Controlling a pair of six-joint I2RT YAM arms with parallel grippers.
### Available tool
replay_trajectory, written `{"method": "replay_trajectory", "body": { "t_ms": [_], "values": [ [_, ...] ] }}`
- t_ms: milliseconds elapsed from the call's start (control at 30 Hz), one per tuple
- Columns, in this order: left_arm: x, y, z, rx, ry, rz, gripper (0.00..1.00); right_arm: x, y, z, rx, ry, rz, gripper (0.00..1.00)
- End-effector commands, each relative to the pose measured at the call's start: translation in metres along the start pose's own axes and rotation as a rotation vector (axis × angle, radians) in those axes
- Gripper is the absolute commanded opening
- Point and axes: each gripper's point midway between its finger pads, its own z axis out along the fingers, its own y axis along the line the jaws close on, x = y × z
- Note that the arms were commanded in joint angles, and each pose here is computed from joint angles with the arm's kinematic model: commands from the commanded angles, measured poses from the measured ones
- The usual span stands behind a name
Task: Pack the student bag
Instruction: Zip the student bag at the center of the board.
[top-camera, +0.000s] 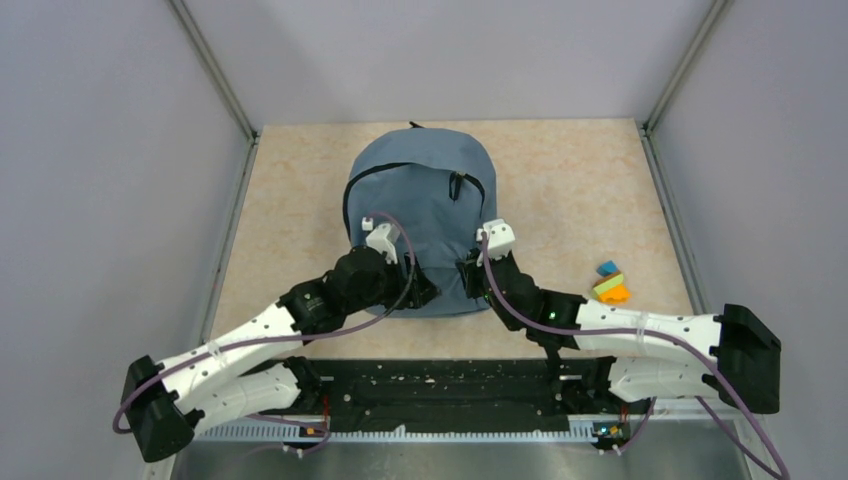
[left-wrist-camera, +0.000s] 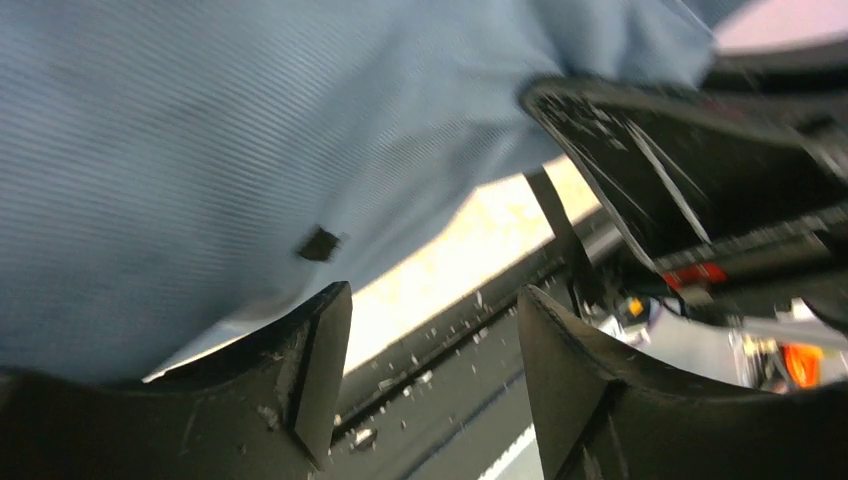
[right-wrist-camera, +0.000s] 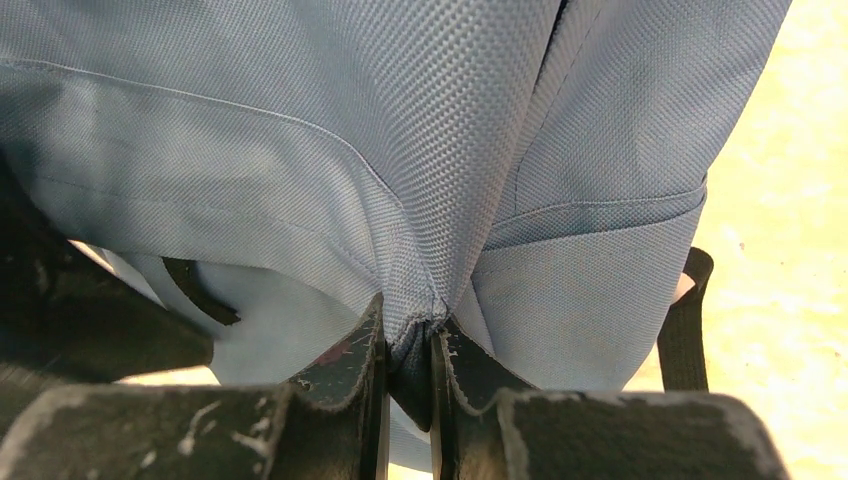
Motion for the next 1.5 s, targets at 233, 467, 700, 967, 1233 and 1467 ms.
{"method": "replay_trajectory", "body": {
  "t_ms": [233, 467, 700, 967, 1233, 1467],
  "values": [
    [-0.05, 0.038, 0.02, -0.206, -0.303, -0.11, 0.65, -0.029, 0.023, -0.006, -0.119, -0.101, 0.088, 0.0],
    [-0.057, 0.052, 0.021, -0.309, -0.368, -0.098, 0.48, -0.026, 0.027, -0.009, -0.155, -0.102, 0.097, 0.0],
    [-0.05, 0.065, 0.026, -0.466, -0.367, -0.019, 0.44, -0.028, 0.025, -0.015, -0.171, -0.114, 0.097, 0.0],
    [-0.058, 0.087, 0.015, -0.62, -0.457, 0.005, 0.17, -0.029, 0.018, -0.019, -0.161, -0.131, 0.093, 0.0],
    [-0.072, 0.1, -0.021, -0.669, -0.575, -0.017, 0.0, -0.02, -0.006, -0.014, -0.029, -0.115, 0.037, 0.0],
    [-0.065, 0.118, -0.049, -0.681, -0.623, -0.051, 0.0, -0.015, -0.027, -0.012, 0.079, -0.108, -0.011, 0.0]
  ]
}}
